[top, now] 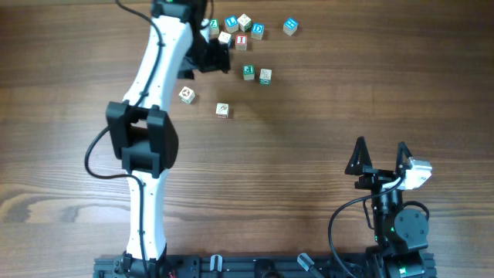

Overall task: Form a tower
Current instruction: 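Reach the left gripper to the blue '2' block and grasp it, then carry the '2' block with the left gripper and set it down in open space, then grasp the white soccer-ball '0' block with the left gripper, then lower the '0' block onto the '2' block and release, then move the left gripper to the green 'J' block and grasp it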

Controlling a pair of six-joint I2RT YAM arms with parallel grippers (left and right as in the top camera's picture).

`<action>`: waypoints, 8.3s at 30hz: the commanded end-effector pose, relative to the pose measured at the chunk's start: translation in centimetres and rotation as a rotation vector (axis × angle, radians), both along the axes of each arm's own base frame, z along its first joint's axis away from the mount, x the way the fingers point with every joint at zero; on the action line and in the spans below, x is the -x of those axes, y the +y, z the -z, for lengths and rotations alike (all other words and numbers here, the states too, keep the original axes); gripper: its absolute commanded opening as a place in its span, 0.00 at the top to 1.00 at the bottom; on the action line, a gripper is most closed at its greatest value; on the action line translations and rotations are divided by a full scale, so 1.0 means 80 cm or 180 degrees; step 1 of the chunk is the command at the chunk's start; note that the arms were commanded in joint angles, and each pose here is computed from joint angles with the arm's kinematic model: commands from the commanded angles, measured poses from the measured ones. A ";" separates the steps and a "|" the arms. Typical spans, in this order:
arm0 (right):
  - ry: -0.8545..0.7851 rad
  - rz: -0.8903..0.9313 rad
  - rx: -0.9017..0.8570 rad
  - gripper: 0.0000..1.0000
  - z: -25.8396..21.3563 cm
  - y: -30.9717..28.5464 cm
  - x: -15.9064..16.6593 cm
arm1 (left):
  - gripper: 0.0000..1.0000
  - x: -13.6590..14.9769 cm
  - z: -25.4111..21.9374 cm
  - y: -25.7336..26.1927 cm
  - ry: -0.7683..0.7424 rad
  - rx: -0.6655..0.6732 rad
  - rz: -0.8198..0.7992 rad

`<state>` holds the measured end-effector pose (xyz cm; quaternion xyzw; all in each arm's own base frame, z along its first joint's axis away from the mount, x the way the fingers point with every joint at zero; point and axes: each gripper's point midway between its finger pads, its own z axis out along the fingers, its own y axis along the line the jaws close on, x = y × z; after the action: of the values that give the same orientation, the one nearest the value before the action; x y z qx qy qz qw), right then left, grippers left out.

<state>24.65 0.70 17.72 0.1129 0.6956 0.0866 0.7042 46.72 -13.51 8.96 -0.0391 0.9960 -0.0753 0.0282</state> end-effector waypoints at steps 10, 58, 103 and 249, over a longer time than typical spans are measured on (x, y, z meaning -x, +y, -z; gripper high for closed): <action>-0.0027 0.0047 0.0046 0.00 -0.002 -0.004 0.000 | 0.42 0.089 0.112 -0.042 0.0659 -0.0513 0.0248; -0.0027 0.0047 0.0048 0.00 -0.002 -0.004 0.000 | 0.74 0.149 0.089 -0.057 0.0243 -0.0495 -0.0104; -0.0027 0.0047 0.0048 0.00 -0.002 -0.004 0.000 | 0.26 -0.008 0.052 0.079 -0.0709 -0.0324 -0.1446; -0.0027 0.0047 0.0049 0.00 -0.002 -0.004 0.000 | 0.41 0.161 0.076 -0.062 -0.0563 -0.0577 0.0104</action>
<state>24.65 0.70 17.73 0.1129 0.6954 0.0866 0.7044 34.09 -18.72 3.64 -0.0125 0.9923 0.0005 0.1233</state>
